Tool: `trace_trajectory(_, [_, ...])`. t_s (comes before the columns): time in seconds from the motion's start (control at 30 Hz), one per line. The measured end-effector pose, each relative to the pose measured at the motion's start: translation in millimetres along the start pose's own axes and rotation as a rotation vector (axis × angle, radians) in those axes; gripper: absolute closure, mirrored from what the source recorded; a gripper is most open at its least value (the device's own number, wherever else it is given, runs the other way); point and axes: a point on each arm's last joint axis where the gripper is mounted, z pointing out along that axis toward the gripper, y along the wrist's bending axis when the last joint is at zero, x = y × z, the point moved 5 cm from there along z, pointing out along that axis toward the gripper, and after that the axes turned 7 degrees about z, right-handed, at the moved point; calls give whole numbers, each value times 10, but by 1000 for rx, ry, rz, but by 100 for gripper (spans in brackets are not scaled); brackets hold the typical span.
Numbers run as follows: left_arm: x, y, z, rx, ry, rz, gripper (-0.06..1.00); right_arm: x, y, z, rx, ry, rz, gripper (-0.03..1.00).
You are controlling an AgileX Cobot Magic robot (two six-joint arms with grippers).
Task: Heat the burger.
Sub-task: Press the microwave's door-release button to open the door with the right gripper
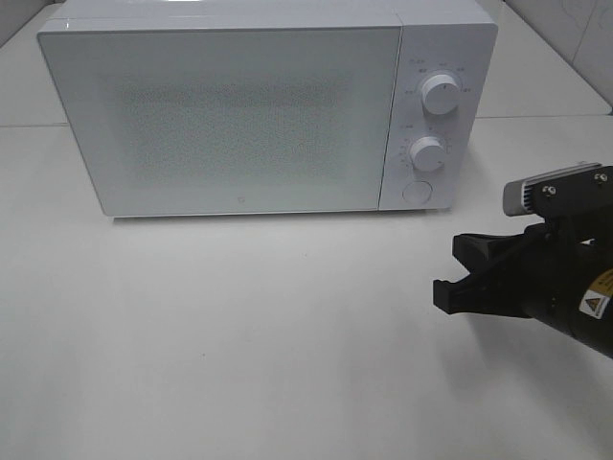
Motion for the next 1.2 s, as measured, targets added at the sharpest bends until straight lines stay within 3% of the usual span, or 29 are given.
trace_trajectory(0.4, [0,0,0,0,0,0,-5,-118,-23,293,46,-17,183,91])
trace_trajectory(0.5, [0,0,0,0,0,0,-5,-157,-22,337,53,-22,289,91])
trace_trajectory(0.57, [0,0,0,0,0,0,-5,-233,-30,378,62,-49,453,94])
trace_trajectory(0.83, [0,0,0,0,0,0,-5,-299,-70,402,89,-83,568,94])
trace_trajectory(0.93, [0,0,0,0,0,0,-5,-301,-103,400,107,-97,686,94])
trace_trajectory(1.0, [0,0,0,0,0,0,-5,-294,-130,396,121,-109,839,94])
trace_trajectory(1.03, [0,0,0,0,0,0,-5,-294,-130,396,121,-109,839,94])
trace_trajectory(1.07, [0,0,0,0,0,0,-5,-292,-136,396,120,-118,952,94])
trace_trajectory(1.13, [0,0,0,0,0,0,-5,-290,-138,396,120,-120,1006,94])
trace_trajectory(1.2, [0,0,0,0,0,0,-5,-230,-151,424,129,-116,1175,94])
